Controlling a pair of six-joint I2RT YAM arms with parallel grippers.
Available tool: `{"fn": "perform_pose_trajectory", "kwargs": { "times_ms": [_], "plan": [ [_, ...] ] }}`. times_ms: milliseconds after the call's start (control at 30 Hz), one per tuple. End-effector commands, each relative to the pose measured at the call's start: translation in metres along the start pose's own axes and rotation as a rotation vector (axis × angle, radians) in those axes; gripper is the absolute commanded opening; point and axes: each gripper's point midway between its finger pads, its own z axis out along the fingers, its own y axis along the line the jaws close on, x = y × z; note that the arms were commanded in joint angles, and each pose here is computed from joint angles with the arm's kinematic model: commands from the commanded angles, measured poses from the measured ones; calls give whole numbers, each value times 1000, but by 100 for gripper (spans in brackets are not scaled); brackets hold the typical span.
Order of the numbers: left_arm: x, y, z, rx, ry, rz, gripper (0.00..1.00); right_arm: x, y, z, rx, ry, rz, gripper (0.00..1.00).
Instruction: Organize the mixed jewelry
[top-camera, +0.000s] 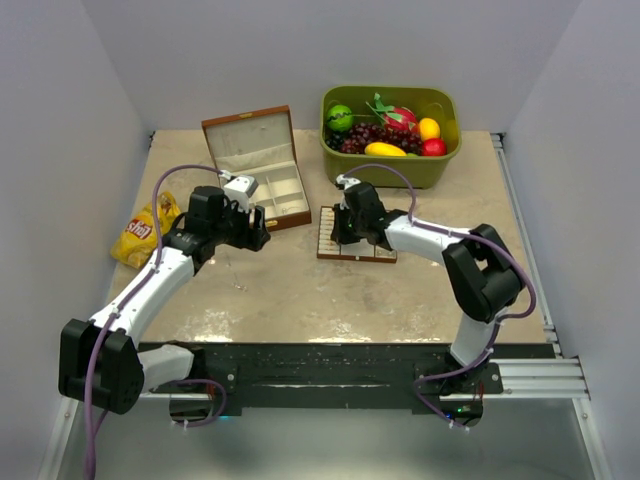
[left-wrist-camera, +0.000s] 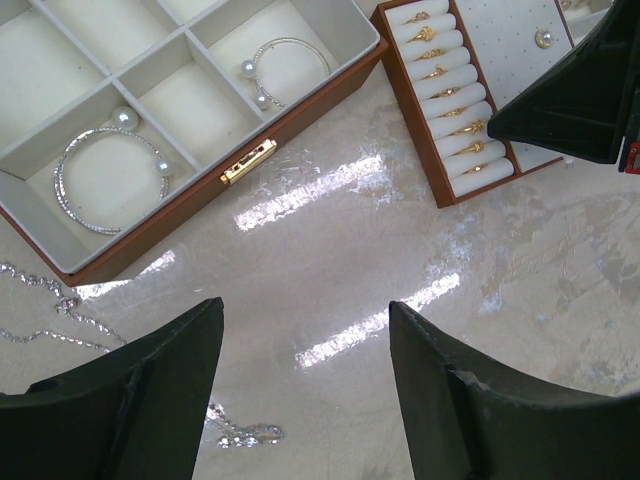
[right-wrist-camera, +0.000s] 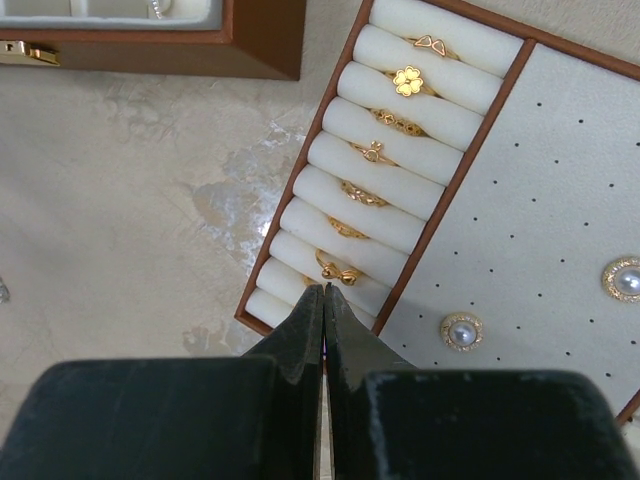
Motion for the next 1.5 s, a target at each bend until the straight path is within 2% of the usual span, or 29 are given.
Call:
{"fn": "perform_pose_trajectory", "kwargs": {
  "times_ms": [0,467,733,900,967,1033,1067,1167,1333,1367,1467],
  "plan": [
    [-16,1,-2,3,-43,32,71,-16,10,4,-20,-43,-11,0],
    [-14,1,-2,1,-39,32,71,-18,7,20,-5,-24,-30,0],
    [-14,0,-2,3,-39,34,71,-28,15,1,-39,-66,-49,0],
    [-17,2,-6,-11,-53,33,71,-58,26,-41,-66,-199,-66,20],
    [-21,2,-8,-18,-69,38,72,-64,20,-56,-34,-240,-63,33],
    [-20,5,-10,-38,-74,33,74,-63,1,-63,47,-254,-39,39],
    [-23,6,-12,-45,-86,32,75,-62,-9,-66,87,-259,-23,45],
    [-29,12,-19,-87,-118,25,79,-54,-49,-78,218,-266,50,48],
    [-33,21,-28,-159,-156,10,90,-31,-105,-102,336,-282,175,62],
    [-34,22,-29,-164,-159,7,99,-28,-111,-105,351,-284,189,65],
    [-34,25,-31,-183,-164,-3,100,-15,-133,-116,404,-278,229,70]
  ]
}}
